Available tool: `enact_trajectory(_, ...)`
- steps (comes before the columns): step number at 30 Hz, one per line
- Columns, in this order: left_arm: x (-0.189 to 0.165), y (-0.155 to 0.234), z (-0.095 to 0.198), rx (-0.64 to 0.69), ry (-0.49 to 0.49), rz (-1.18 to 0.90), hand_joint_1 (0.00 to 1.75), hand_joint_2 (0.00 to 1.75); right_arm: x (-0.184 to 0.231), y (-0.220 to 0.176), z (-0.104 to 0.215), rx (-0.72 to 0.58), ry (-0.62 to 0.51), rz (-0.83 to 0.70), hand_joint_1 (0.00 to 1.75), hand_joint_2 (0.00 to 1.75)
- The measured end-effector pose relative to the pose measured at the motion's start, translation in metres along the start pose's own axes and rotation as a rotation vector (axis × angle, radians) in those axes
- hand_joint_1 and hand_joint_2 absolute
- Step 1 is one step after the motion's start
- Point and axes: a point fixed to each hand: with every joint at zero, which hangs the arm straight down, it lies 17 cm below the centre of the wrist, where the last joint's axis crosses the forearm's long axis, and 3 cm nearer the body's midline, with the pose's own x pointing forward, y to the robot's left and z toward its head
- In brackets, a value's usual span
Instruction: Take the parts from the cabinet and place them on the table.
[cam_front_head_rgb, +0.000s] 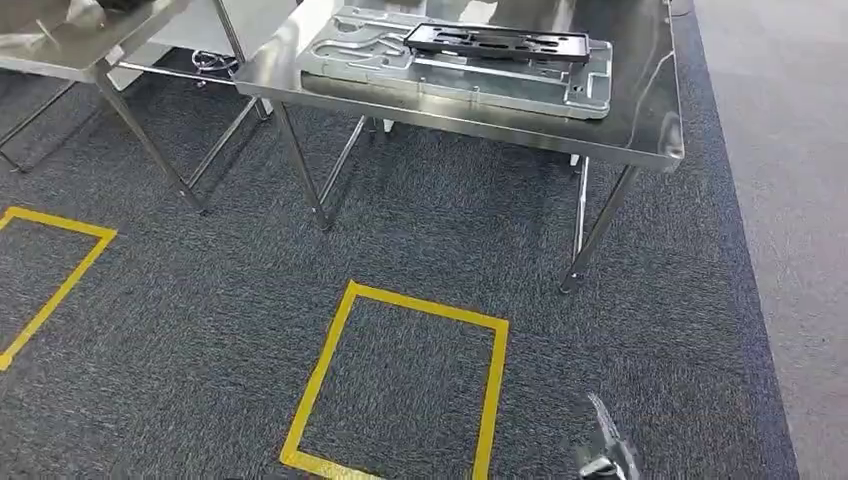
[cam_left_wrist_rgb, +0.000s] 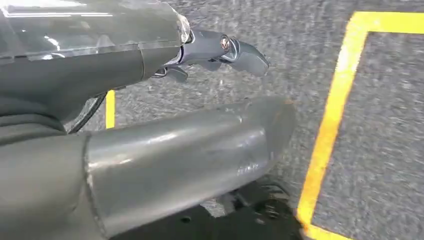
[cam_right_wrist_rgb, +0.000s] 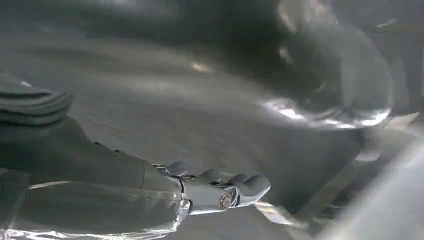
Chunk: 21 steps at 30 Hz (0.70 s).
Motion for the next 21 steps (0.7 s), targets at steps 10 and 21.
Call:
enact_trajectory(10,0.000,0.000,0.000,0.035,0.001,0.022,0.00,0.00,-0.221,0.041,0.181,-0.178,1.085,-0.265,0.00,0.00)
enact_trajectory(21,0.000,0.000,0.000,0.031,0.005,-0.011,0.00,0.00,-0.208,0.131,0.228,-0.003,1.374,-0.481,0.00,0.00)
